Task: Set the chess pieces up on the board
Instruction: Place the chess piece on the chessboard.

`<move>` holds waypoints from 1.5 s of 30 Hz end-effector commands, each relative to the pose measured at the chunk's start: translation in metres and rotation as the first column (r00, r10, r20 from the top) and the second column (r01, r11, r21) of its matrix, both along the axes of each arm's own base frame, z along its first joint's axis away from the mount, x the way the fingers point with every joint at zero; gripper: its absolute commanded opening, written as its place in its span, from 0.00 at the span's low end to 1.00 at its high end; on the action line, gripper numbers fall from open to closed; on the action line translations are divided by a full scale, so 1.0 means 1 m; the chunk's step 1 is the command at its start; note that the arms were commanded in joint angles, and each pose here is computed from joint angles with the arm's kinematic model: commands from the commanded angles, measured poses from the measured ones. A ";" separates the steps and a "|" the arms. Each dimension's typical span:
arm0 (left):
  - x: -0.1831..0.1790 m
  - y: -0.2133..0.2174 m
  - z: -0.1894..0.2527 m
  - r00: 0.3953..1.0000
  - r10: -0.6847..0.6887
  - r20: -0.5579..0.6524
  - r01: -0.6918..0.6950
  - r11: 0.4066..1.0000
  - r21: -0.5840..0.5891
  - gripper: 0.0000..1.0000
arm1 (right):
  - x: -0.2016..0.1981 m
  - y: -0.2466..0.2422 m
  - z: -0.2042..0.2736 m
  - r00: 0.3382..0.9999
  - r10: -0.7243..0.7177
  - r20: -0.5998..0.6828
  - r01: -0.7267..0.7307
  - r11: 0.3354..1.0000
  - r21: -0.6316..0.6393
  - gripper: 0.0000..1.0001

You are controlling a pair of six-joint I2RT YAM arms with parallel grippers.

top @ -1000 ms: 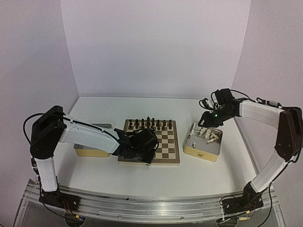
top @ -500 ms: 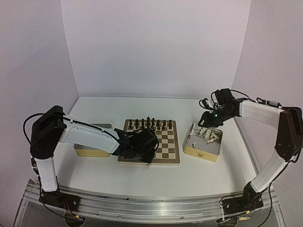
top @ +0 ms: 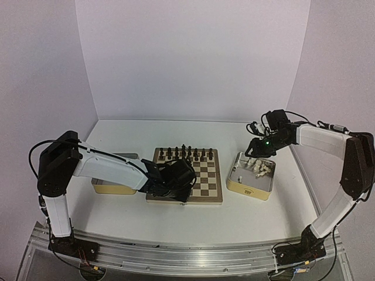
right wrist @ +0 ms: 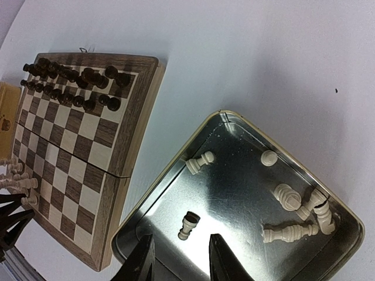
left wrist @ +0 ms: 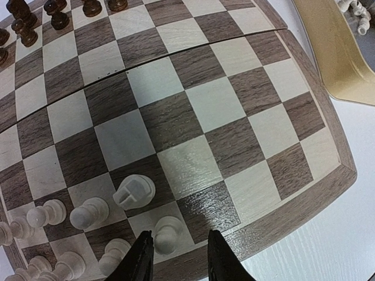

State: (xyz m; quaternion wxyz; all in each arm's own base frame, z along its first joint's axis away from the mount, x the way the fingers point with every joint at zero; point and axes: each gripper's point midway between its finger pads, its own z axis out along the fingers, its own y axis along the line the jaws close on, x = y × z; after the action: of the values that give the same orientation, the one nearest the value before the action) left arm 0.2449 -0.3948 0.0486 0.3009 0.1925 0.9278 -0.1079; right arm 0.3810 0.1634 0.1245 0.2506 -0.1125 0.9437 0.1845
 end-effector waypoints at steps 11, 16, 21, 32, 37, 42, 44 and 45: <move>0.008 -0.013 0.026 0.999 0.008 0.040 -0.006 1.000 -0.030 0.33 | 0.012 0.007 0.008 1.000 0.018 0.018 -0.018 1.000 0.024 0.31; 0.010 -0.014 0.031 0.999 0.009 0.043 -0.007 1.000 -0.029 0.34 | 0.014 0.007 0.009 1.000 0.018 0.019 -0.018 0.999 0.026 0.31; 0.010 -0.016 0.036 0.999 0.005 0.047 -0.004 1.000 -0.029 0.36 | 0.016 0.008 0.009 1.000 0.020 0.020 -0.021 0.999 0.029 0.31; 0.012 -0.017 0.050 0.998 0.011 0.062 -0.009 0.999 -0.036 0.40 | 0.019 0.010 0.010 1.000 0.022 0.022 -0.023 0.999 0.033 0.31; 0.014 -0.023 0.059 0.998 -0.001 0.070 0.004 0.999 -0.048 0.40 | 0.018 0.011 0.010 1.000 0.023 0.020 -0.024 0.999 0.036 0.31; 0.010 -0.039 0.061 0.996 -0.069 0.049 0.072 0.995 -0.065 0.36 | 0.018 0.011 0.011 1.000 0.022 0.021 -0.022 0.999 0.039 0.31; 0.009 -0.047 0.066 0.994 -0.096 0.043 0.099 0.992 -0.077 0.35 | 0.018 0.011 0.014 0.999 0.021 0.025 -0.022 0.999 0.043 0.31; 0.010 -0.052 0.071 0.993 -0.107 0.042 0.111 0.990 -0.083 0.35 | 0.018 0.011 0.016 0.999 0.020 0.029 -0.021 0.999 0.046 0.31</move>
State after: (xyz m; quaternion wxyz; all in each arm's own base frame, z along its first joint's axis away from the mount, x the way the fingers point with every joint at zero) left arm 0.2547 -0.4202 0.0941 0.3153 0.2053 0.9178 -0.1269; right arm 0.3907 0.1703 0.1237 0.2468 -0.1154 0.9423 0.1947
